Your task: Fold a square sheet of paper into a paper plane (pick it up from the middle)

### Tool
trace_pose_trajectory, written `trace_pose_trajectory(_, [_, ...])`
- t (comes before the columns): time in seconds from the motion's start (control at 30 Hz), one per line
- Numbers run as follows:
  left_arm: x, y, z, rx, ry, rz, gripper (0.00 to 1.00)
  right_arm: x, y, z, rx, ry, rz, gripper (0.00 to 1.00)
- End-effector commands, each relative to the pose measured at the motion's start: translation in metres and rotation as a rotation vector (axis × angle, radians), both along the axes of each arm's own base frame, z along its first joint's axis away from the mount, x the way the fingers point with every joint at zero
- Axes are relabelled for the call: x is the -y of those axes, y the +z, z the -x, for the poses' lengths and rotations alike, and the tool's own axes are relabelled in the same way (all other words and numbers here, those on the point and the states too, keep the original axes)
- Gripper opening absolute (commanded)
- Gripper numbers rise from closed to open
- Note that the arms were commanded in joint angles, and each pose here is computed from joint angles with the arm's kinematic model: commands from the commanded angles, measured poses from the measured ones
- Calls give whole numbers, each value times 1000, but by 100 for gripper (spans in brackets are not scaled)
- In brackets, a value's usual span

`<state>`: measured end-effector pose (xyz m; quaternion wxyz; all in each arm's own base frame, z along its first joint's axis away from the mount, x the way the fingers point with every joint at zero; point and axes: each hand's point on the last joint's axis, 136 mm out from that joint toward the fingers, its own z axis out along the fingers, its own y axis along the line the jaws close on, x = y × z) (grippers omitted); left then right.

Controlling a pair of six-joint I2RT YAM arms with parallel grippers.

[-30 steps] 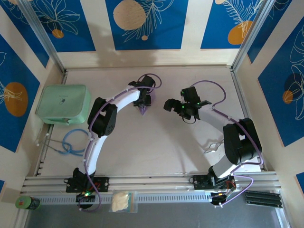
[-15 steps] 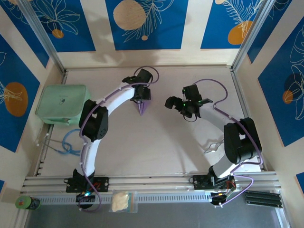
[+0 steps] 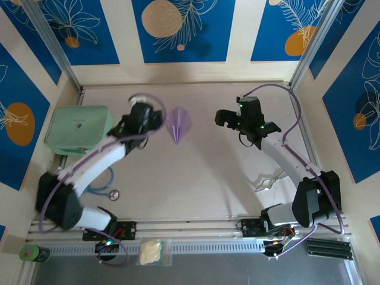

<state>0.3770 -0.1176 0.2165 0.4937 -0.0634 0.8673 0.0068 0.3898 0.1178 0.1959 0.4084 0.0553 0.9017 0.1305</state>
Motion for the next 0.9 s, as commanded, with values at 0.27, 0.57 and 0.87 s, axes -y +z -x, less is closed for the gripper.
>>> trace_pose_trajectory(0.27, [-123,-47,52,178,241,-249,99,84,-47,2,164,-190,319,99])
trace_pose_trajectory(0.57, [-114,-74,35,195,29,-246,99,83,-63,-7,286,-68,323,99])
trace_pose_trajectory(0.87, [-100,-88,15,312,-152,-134,99,87,-74,-1,354,16,199,99])
